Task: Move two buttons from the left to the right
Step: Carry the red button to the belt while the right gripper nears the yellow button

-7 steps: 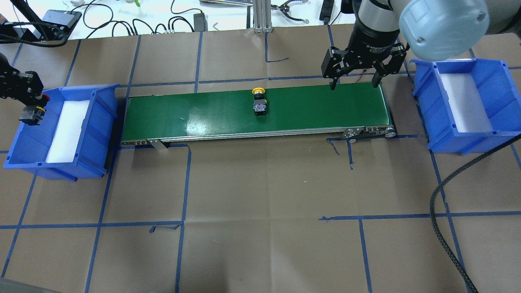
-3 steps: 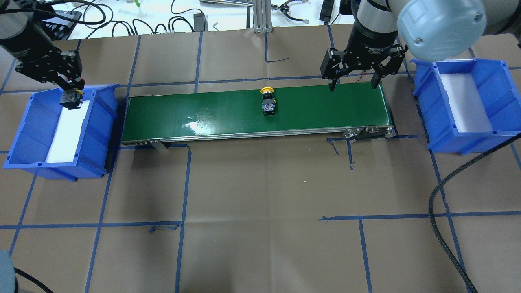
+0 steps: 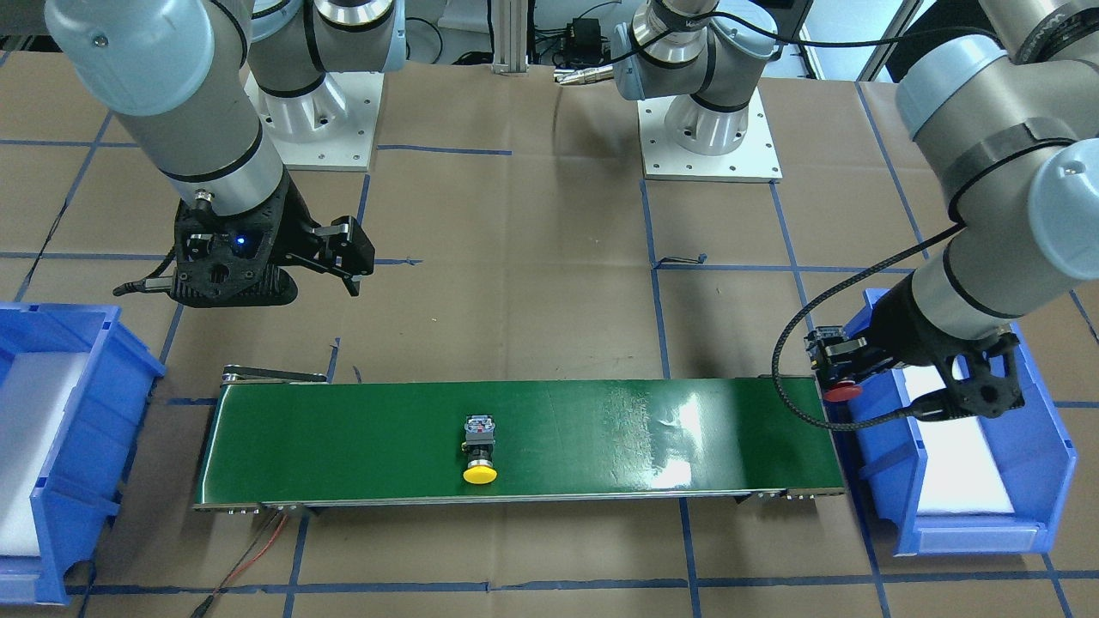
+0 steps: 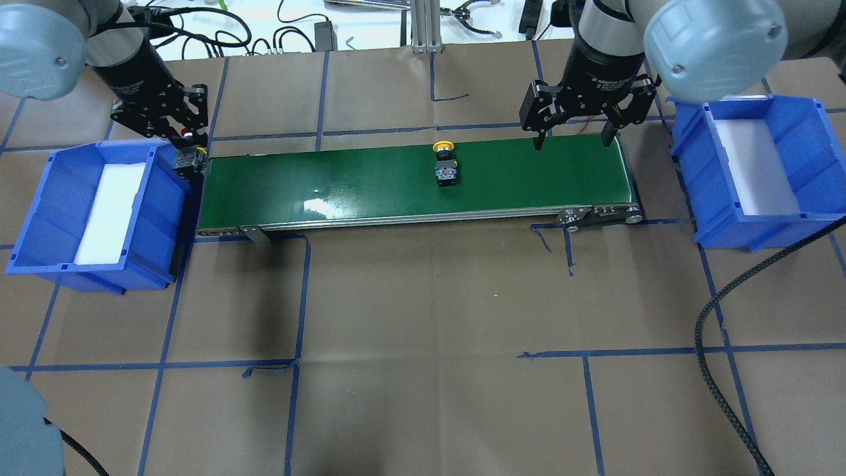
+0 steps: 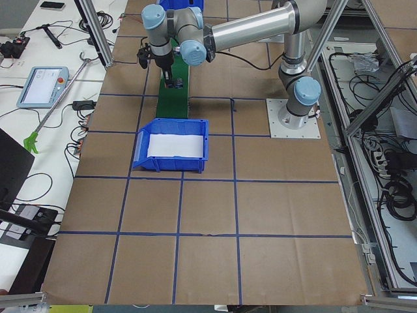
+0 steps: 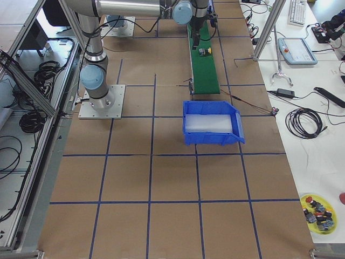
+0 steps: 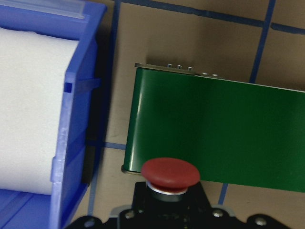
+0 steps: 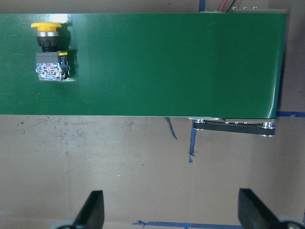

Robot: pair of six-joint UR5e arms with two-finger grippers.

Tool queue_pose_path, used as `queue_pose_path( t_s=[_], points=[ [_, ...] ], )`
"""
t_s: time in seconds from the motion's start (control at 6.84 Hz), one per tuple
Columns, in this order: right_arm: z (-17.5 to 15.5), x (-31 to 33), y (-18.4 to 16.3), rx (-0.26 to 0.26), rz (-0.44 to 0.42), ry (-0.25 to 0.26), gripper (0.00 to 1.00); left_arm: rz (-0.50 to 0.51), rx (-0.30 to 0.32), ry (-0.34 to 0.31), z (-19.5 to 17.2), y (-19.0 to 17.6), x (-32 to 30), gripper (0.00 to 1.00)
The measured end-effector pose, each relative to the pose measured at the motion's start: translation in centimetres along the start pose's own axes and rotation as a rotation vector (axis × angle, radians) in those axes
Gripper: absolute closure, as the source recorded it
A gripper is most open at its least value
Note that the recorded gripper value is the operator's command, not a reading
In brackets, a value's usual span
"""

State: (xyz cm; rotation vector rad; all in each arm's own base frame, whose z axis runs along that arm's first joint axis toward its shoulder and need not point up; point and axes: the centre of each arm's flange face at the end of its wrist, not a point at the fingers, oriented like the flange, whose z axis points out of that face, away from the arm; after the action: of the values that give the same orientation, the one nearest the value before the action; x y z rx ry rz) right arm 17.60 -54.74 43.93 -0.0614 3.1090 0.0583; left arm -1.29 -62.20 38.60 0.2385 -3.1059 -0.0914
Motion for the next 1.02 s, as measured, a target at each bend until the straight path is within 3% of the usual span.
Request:
queue_pose_path(
  t_s=[0.58,1.02],
  points=[
    [1.6,-0.1,-1.4,0.004,0.008,-0.009,0.0,0.027,0.019,-0.002,6.3,-0.1,0.7,1.0],
    [4.6,-0.5,-4.9,0.086,0.004,-0.017,0.0,0.091,0.021,-0.012,10.1,-0.9,0.6,1.0]
  ],
)
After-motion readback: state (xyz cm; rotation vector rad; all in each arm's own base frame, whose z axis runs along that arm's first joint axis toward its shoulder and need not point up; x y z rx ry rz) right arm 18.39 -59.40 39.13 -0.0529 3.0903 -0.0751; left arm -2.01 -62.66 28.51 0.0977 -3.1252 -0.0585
